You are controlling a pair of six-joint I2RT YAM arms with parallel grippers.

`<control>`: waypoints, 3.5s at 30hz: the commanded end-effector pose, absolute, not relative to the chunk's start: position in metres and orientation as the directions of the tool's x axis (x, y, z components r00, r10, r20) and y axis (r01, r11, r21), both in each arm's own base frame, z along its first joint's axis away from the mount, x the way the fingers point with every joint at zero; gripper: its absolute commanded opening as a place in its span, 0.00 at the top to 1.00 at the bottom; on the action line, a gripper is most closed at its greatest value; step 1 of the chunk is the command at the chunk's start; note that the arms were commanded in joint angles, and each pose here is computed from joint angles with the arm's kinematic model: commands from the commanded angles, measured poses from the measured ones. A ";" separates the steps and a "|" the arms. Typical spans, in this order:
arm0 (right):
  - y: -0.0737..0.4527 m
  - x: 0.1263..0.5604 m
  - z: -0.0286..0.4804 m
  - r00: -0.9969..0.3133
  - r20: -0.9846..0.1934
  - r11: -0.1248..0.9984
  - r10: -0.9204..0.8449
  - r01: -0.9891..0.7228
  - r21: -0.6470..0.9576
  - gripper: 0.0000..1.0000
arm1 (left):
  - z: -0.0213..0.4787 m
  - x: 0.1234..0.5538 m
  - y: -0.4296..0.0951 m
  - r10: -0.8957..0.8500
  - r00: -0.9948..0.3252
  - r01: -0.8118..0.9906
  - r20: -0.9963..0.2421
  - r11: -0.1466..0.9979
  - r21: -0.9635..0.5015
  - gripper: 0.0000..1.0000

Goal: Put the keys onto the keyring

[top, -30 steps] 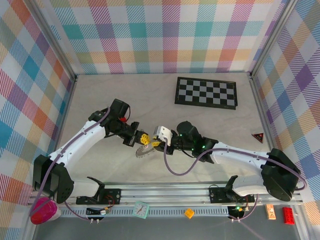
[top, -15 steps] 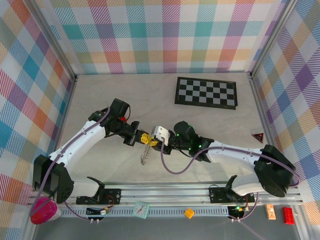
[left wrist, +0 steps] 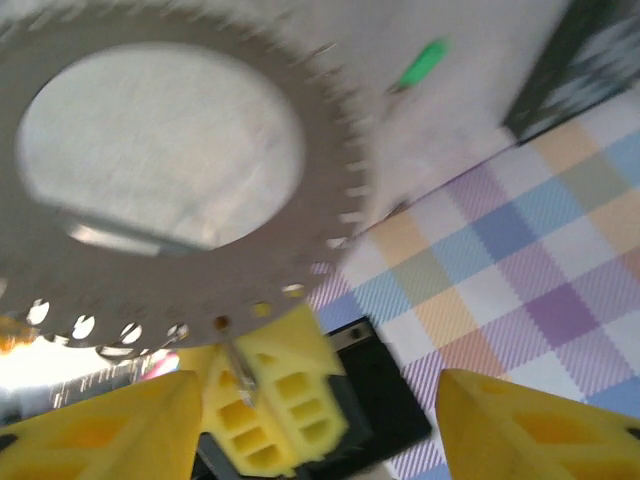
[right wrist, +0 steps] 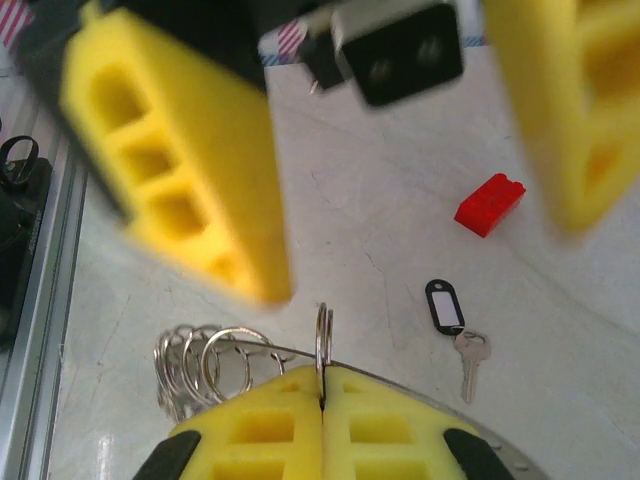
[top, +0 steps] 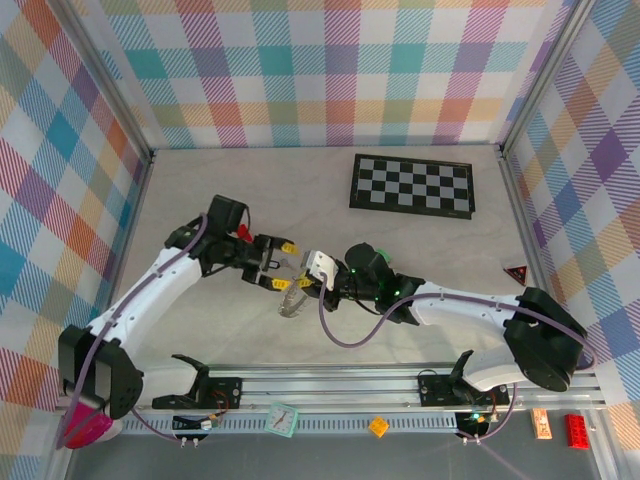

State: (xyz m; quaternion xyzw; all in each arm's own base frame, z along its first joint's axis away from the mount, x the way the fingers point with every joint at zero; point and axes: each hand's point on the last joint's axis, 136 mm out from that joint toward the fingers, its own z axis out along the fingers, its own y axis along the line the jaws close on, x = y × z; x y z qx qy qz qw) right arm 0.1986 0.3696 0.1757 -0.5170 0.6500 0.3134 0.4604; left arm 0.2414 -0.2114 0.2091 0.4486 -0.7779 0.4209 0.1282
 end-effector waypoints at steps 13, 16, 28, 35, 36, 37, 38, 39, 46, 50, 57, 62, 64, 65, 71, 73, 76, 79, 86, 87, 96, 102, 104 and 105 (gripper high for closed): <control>0.356 0.187 0.197 0.062 -0.878 0.186 -0.475 -0.968 -0.169 1.00 | 0.299 0.241 -0.177 0.172 -0.328 0.769 -0.929 0.619 -0.157 0.44; 0.357 0.184 0.200 0.062 -0.871 0.167 -0.487 -0.972 -0.163 1.00 | 0.284 0.217 -0.188 0.316 -0.210 0.880 -0.925 0.473 -0.039 0.44; 0.360 0.176 0.203 0.058 -0.846 0.100 -0.531 -0.986 -0.130 1.00 | 0.230 0.190 -0.227 0.484 0.029 0.984 -0.874 0.140 0.110 0.60; 0.362 0.172 0.207 0.051 -0.849 0.085 -0.526 -0.990 -0.111 1.00 | 0.220 0.190 -0.239 0.484 0.045 0.994 -0.874 0.069 0.089 0.68; 0.362 0.172 0.208 0.049 -0.850 0.084 -0.524 -0.990 -0.109 1.00 | 0.220 0.190 -0.241 0.483 0.044 0.995 -0.874 0.062 0.084 0.69; 0.362 0.171 0.209 0.047 -0.851 0.082 -0.524 -0.991 -0.106 1.00 | 0.218 0.189 -0.242 0.484 0.043 0.995 -0.874 0.055 0.079 0.70; 0.362 0.171 0.209 0.047 -0.852 0.083 -0.521 -0.991 -0.105 1.00 | 0.218 0.188 -0.243 0.482 0.042 0.996 -0.875 0.047 0.074 0.71; 0.362 0.171 0.210 0.045 -0.852 0.083 -0.522 -0.991 -0.103 1.00 | 0.216 0.187 -0.244 0.480 0.041 0.997 -0.876 0.040 0.068 0.71; 0.363 0.171 0.211 0.040 -0.852 0.084 -0.521 -0.992 -0.098 1.00 | 0.209 0.182 -0.246 0.477 0.050 0.998 -0.878 0.016 0.066 0.75; 0.365 0.171 0.213 0.036 -0.855 0.078 -0.518 -0.993 -0.089 1.00 | 0.207 0.183 -0.247 0.478 0.050 0.998 -0.877 0.013 0.064 0.82; 0.367 0.170 0.216 0.021 -0.862 0.080 -0.506 -0.994 -0.071 1.00 | 0.205 0.184 -0.248 0.477 0.047 0.998 -0.878 0.013 0.060 0.95; 0.358 0.178 0.227 -0.008 -0.889 0.171 -0.458 -0.982 -0.079 0.75 | 0.211 0.183 -0.251 0.449 0.027 0.999 -0.893 0.016 0.038 1.00; 0.346 0.180 0.227 -0.044 -0.898 0.223 -0.437 -0.973 -0.060 0.65 | 0.214 0.182 -0.252 0.424 0.015 0.999 -0.905 0.029 0.030 1.00; 0.338 0.182 0.226 -0.077 -0.904 0.252 -0.421 -0.967 -0.034 0.64 | 0.215 0.183 -0.253 0.407 0.001 0.999 -0.914 0.041 0.019 1.00; 0.315 0.173 0.210 -0.176 -0.899 0.301 -0.402 -0.952 0.052 0.66 | 0.226 0.190 -0.260 0.271 -0.068 0.993 -0.960 0.112 -0.039 1.00; 0.317 0.172 0.210 -0.188 -0.898 0.292 -0.398 -0.954 0.070 0.67 | 0.227 0.191 -0.261 0.245 -0.090 0.991 -0.965 0.121 -0.061 1.00; 0.321 0.177 0.209 -0.197 -0.895 0.301 -0.399 -0.951 0.074 0.70 | 0.226 0.191 -0.261 0.230 -0.112 0.989 -0.967 0.123 -0.085 1.00; 0.323 0.182 0.209 -0.195 -0.897 0.315 -0.396 -0.947 0.066 0.73 | 0.225 0.190 -0.261 0.230 -0.124 0.988 -0.965 0.121 -0.098 1.00; 0.317 0.202 0.205 -0.244 -0.890 0.439 -0.385 -0.897 0.056 0.74 | 0.225 0.195 -0.261 0.234 -0.128 0.985 -0.964 0.141 -0.097 1.00; 0.313 0.208 0.203 -0.279 -0.885 0.486 -0.373 -0.871 0.070 0.73 | 0.225 0.197 -0.261 0.236 -0.132 0.983 -0.963 0.155 -0.097 1.00; 0.233 0.255 0.163 -0.674 -0.738 0.921 0.003 -0.285 0.265 0.65 | 0.223 0.249 -0.253 0.212 -0.508 0.800 -0.834 0.476 -0.366 1.00; 0.246 0.249 0.156 -0.704 -0.710 0.893 -0.019 -0.331 0.305 0.63 | 0.229 0.243 -0.260 0.148 -0.527 0.800 -0.837 0.420 -0.430 1.00; 0.257 0.248 0.168 -0.668 -0.741 0.862 -0.067 -0.413 0.295 0.60 | 0.235 0.234 -0.261 0.149 -0.448 0.852 -0.881 0.371 -0.370 1.00; 0.263 0.247 0.175 -0.640 -0.762 0.839 -0.099 -0.466 0.283 0.60 | 0.238 0.231 -0.261 0.150 -0.400 0.876 -0.904 0.352 -0.330 1.00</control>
